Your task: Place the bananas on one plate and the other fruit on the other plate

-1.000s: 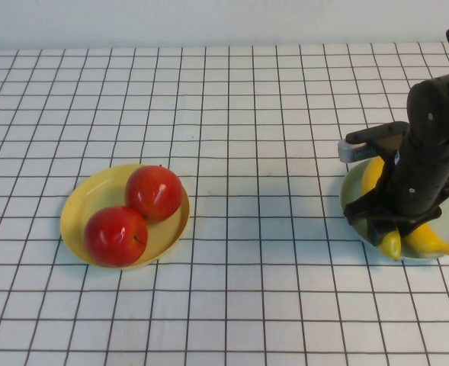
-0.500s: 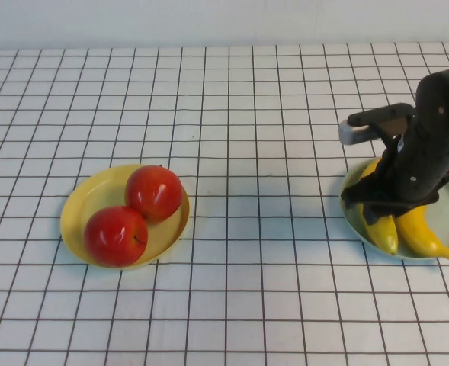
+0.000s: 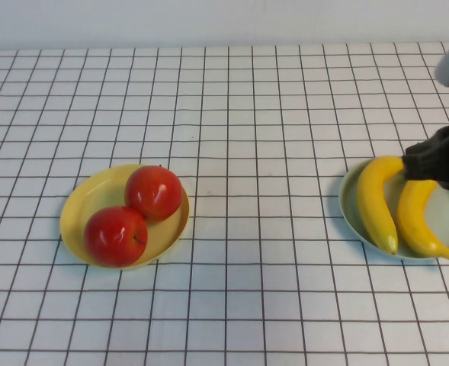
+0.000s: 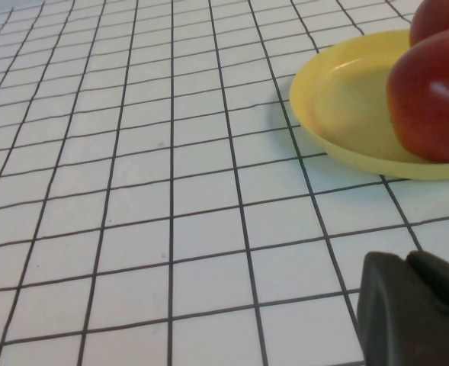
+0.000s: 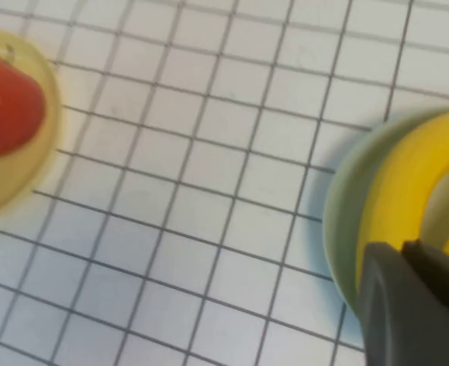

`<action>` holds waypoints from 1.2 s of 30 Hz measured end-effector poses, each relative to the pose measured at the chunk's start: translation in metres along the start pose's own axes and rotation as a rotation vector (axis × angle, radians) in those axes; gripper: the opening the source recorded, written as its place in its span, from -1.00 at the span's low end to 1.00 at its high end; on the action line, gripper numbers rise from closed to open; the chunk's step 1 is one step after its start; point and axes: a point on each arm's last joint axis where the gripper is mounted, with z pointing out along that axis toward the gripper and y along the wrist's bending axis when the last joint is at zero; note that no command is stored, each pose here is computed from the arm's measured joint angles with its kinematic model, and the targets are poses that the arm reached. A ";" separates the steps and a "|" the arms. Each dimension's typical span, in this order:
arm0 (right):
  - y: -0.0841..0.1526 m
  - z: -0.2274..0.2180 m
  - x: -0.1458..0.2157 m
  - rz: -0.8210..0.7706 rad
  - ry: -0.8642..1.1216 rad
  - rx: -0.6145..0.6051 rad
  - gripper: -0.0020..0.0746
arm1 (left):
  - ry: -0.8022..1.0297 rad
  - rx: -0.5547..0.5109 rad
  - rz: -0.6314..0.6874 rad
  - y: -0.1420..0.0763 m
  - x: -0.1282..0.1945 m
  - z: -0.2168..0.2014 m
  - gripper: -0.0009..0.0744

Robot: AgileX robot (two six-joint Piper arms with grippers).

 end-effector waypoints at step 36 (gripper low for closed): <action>-0.030 -0.068 0.193 -0.224 -0.575 0.048 -0.98 | 0.000 0.000 0.000 0.000 0.000 0.000 -0.98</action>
